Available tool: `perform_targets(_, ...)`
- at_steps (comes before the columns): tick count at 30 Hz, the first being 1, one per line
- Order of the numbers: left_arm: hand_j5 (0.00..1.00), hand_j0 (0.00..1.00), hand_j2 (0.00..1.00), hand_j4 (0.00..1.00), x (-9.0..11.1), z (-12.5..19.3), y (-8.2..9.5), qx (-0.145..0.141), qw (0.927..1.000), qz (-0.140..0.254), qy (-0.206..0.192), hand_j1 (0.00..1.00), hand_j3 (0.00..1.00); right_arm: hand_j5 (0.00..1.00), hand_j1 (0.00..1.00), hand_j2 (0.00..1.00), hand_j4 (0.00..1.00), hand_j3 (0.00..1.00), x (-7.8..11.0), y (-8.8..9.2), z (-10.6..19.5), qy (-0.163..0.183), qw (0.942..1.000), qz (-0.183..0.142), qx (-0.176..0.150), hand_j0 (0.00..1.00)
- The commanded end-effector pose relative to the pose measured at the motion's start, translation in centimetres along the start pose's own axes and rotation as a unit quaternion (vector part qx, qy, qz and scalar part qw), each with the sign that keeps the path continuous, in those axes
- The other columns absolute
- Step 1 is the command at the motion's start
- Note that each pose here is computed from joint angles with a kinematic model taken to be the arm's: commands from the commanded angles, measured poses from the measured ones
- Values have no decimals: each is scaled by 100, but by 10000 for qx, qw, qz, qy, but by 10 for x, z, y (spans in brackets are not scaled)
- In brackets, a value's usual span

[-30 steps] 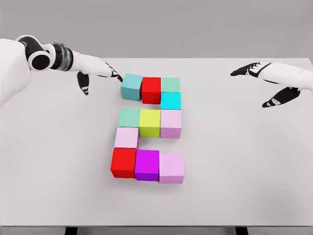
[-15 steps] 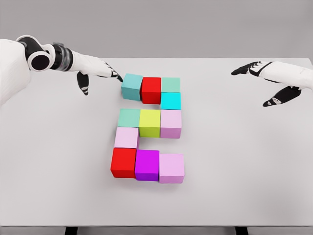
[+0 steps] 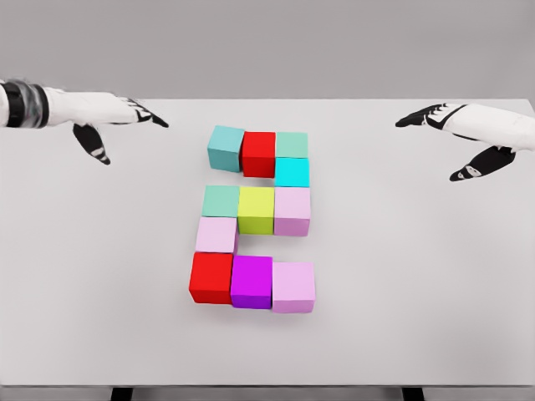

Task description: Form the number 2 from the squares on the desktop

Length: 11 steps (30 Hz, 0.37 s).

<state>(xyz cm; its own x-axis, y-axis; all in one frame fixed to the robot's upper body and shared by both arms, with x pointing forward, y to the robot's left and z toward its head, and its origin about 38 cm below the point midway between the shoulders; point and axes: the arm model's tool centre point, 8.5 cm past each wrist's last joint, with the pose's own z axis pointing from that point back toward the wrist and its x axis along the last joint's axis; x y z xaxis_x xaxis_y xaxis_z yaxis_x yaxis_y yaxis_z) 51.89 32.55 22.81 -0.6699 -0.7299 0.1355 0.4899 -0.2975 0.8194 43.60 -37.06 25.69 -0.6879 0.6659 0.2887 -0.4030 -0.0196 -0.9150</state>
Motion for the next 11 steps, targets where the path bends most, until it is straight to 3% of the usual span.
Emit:
perform_targets(1, 100, 100, 100, 100, 16, 61, 36, 1174, 9896, 485, -677, 100, 100, 100, 100, 100, 100, 100, 0, -1, 1, 0, 10000, -29, -23, 100)
perform_targets(2, 100, 100, 100, 100, 26, 74, 33, 1429, 9819, 734, -1005, 100, 100, 100, 100, 100, 100, 100, 0, -1, 1, 3, 10000, -24, -19, 100)
perform_targets(3, 100, 100, 100, 100, 41, 83, 26, 1656, 9697, 1062, -1446, 100, 100, 100, 100, 100, 100, 100, 0, -1, 1, 3, 10000, -24, -19, 100)
perform_targets(5, 100, 100, 100, 100, 53, 97, 18, 1903, 9551, 1375, -1809, 100, 100, 100, 100, 100, 100, 100, 0, -1, 1, 3, 10000, -23, -19, 100)
perform_targets(7, 100, 100, 100, 100, 59, 96, 2, 1934, 9493, 1553, -1933, 100, 100, 100, 100, 100, 100, 100, 0, -1, 1, 0, 10000, -29, -23, 100)
perform_targets(11, 100, 100, 100, 100, 61, 92, -18, 1837, 9482, 1716, -1942, 100, 100, 100, 100, 100, 100, 100, 0, 0, 1, 0, 10000, -34, -19, 100)
